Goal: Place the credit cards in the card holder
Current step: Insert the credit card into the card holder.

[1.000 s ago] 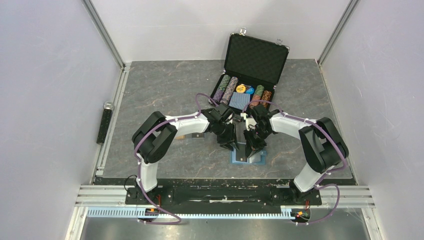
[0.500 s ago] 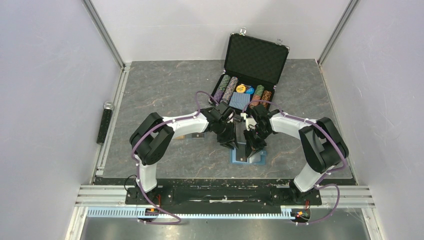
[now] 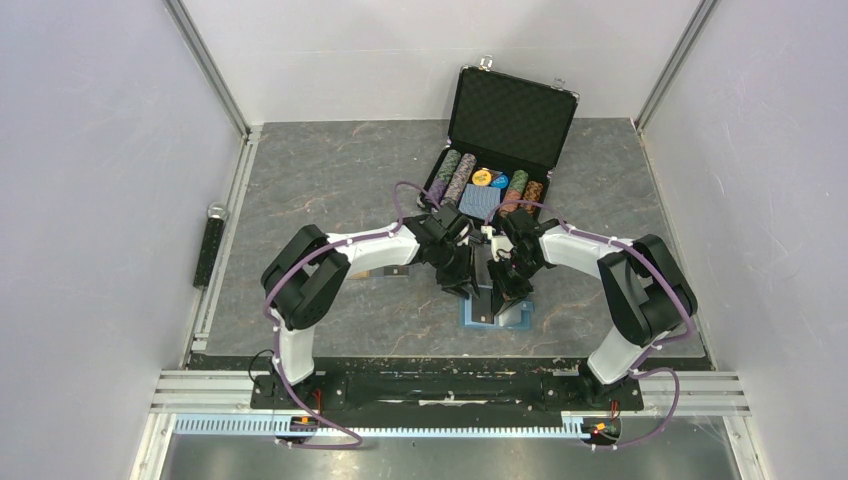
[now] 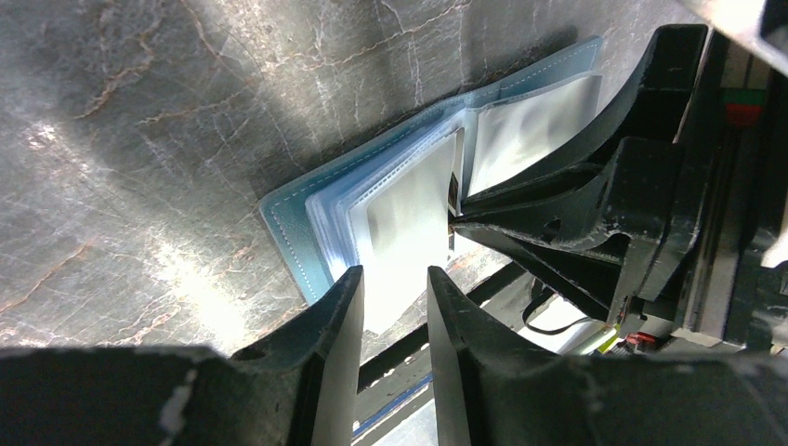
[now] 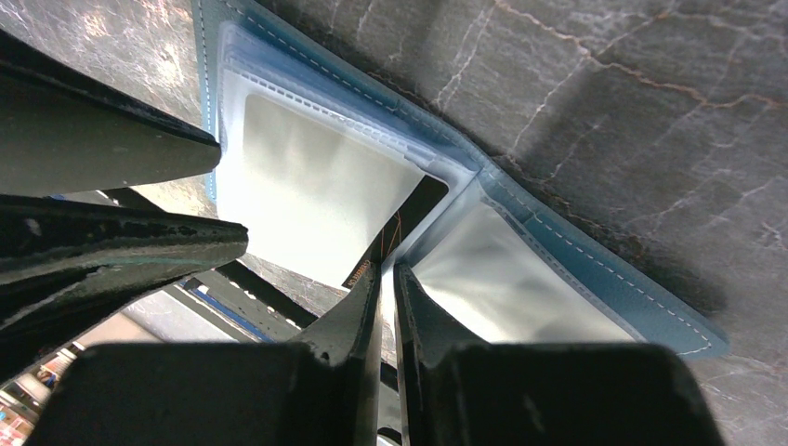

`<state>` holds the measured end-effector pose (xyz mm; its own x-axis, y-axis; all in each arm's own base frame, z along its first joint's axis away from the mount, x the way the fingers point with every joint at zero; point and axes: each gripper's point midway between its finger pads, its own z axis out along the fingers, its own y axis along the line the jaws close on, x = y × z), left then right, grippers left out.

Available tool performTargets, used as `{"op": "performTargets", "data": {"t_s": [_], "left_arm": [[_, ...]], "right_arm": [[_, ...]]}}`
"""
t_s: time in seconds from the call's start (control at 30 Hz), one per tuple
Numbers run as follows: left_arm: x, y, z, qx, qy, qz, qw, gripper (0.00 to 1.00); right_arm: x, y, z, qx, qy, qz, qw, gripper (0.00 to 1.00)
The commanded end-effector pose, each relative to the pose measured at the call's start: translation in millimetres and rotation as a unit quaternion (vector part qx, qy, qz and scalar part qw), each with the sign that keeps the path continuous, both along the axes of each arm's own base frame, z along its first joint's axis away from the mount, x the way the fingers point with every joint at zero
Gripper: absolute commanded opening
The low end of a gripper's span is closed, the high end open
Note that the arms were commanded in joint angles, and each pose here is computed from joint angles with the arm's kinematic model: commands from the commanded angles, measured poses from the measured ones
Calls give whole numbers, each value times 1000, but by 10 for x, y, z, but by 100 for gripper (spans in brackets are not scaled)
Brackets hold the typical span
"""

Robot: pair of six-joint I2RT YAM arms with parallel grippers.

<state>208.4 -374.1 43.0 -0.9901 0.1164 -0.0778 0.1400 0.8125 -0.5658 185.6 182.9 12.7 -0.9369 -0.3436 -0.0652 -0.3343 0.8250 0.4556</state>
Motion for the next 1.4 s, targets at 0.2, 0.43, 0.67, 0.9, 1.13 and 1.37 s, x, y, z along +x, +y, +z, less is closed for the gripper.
{"op": "performTargets", "data": {"t_s": [0.2, 0.43, 0.67, 0.9, 1.13, 1.37], "left_arm": [[67, -155, 63, -16, -22, -27, 999, 31], [93, -45, 11, 21, -33, -22, 999, 41], [78, -50, -30, 26, -31, -22, 999, 37], [78, -163, 1, 2, -28, -31, 999, 26], [90, -243, 129, -26, -35, -35, 998, 14], [100, -247, 296, -38, -47, -32, 998, 2]], "right_arm": [[26, -43, -34, -8, -17, 5, 1000, 10], [21, -43, -36, -8, -16, 5, 1000, 10], [14, -43, -42, -7, -16, 4, 1000, 10], [7, -44, -45, -7, -14, 4, 1000, 9], [29, -35, -31, -6, -17, 4, 1000, 10], [134, 58, 80, 14, -32, 0, 999, 11]]}}
